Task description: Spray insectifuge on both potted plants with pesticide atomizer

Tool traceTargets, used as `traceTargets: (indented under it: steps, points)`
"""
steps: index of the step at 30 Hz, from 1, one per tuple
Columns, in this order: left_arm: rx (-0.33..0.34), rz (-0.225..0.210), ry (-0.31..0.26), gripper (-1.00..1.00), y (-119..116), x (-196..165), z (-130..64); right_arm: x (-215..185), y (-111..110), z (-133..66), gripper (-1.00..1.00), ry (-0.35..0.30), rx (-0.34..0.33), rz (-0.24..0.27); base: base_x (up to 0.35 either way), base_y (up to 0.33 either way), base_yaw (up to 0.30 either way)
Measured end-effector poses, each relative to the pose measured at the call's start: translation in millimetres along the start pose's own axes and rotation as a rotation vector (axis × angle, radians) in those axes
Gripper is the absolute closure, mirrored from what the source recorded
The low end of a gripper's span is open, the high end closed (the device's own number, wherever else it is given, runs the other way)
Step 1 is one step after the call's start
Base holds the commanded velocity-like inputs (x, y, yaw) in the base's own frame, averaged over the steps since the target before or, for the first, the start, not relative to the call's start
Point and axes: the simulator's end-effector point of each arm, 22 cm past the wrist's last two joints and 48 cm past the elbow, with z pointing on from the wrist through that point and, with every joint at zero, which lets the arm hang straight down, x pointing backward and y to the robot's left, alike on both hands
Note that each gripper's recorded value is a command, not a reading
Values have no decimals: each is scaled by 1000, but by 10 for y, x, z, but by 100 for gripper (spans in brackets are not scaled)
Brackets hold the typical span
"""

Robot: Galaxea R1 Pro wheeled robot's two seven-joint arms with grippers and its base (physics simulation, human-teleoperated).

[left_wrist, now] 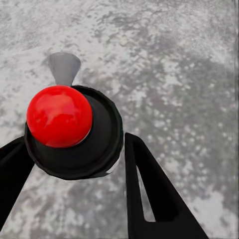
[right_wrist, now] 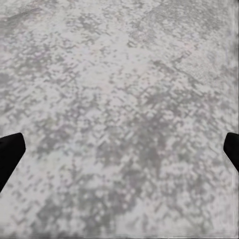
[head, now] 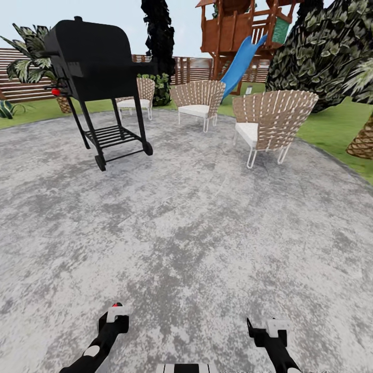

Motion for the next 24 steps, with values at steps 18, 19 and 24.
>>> traceTargets:
  steps: [18,19,24]
  points:
    - [1,-1,-27,100,7,-363,-139,-364,-19,-114,-100,-29,0,2,0,0,-279]
    - [0,-1,-27,100,8,-383,-149,-385,-21,-124,-100,-29,0,2,0,0,-281]
    - [1,-1,-28,100,8,-471,-192,-468,-26,-162,-100,-28,0,2,0,0,-281]
